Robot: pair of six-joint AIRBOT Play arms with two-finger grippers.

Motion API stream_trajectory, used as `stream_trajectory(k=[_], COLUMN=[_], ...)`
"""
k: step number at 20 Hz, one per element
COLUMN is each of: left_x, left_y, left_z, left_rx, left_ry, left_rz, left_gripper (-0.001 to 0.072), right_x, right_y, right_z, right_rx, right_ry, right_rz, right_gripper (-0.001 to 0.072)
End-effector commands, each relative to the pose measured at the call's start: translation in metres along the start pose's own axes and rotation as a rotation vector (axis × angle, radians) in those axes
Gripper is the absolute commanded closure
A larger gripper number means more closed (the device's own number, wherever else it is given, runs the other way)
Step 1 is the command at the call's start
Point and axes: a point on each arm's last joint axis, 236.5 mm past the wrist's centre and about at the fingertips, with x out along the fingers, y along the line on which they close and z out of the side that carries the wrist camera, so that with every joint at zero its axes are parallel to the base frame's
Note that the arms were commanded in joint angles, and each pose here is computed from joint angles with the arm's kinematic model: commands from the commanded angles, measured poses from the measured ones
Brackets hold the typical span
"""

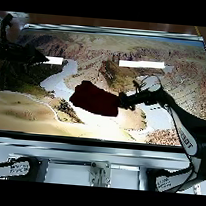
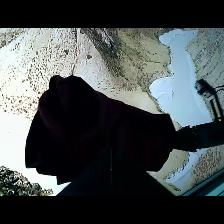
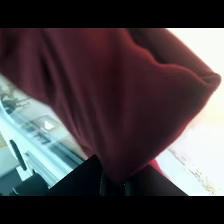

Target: Fold the shirts.

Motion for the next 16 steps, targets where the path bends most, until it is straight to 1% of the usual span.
stream_trajectory(k=[1,2,4,6,8,13,14,16], left_x=[0.000,0.000,0.000,0.000,0.000,-0.001,-0.001,-0.001], left_y=[0.000,0.000,0.000,0.000,0.000,-0.005,-0.006,-0.006], left_z=[0.000,0.000,0.000,0.000,-0.001,-0.016,-0.018,-0.018], left_rx=[-0.001,-0.001,-0.001,-0.013,-0.028,-0.028,-0.035,-0.056], left_ry=[-0.001,-0.001,-0.001,0.000,0.003,0.066,0.074,0.075], left_rz=[0.001,0.001,0.001,0.000,-0.001,-0.019,-0.022,-0.021], left_gripper=[0.0673,0.0673,0.0673,0.0673,0.0673,0.0673,0.0673,0.0673], right_x=[-0.085,-0.127,-0.214,-0.285,-0.331,-0.442,-0.456,-0.461], right_y=[0.064,0.080,0.089,0.058,0.006,-0.148,-0.171,-0.219], right_z=[0.040,0.059,0.093,0.104,0.093,0.028,0.012,-0.027], right_rx=[-0.264,-0.291,-0.253,-0.188,-0.112,0.203,0.268,0.420], right_ry=[-0.173,-0.283,-0.501,-0.624,-0.627,-0.639,-0.644,-0.620], right_rz=[0.044,0.017,-0.078,-0.226,-0.363,-0.733,-0.763,-0.750], right_gripper=[0.0648,0.0649,0.0649,0.0649,0.0648,0.0649,0.0649,0.0649])
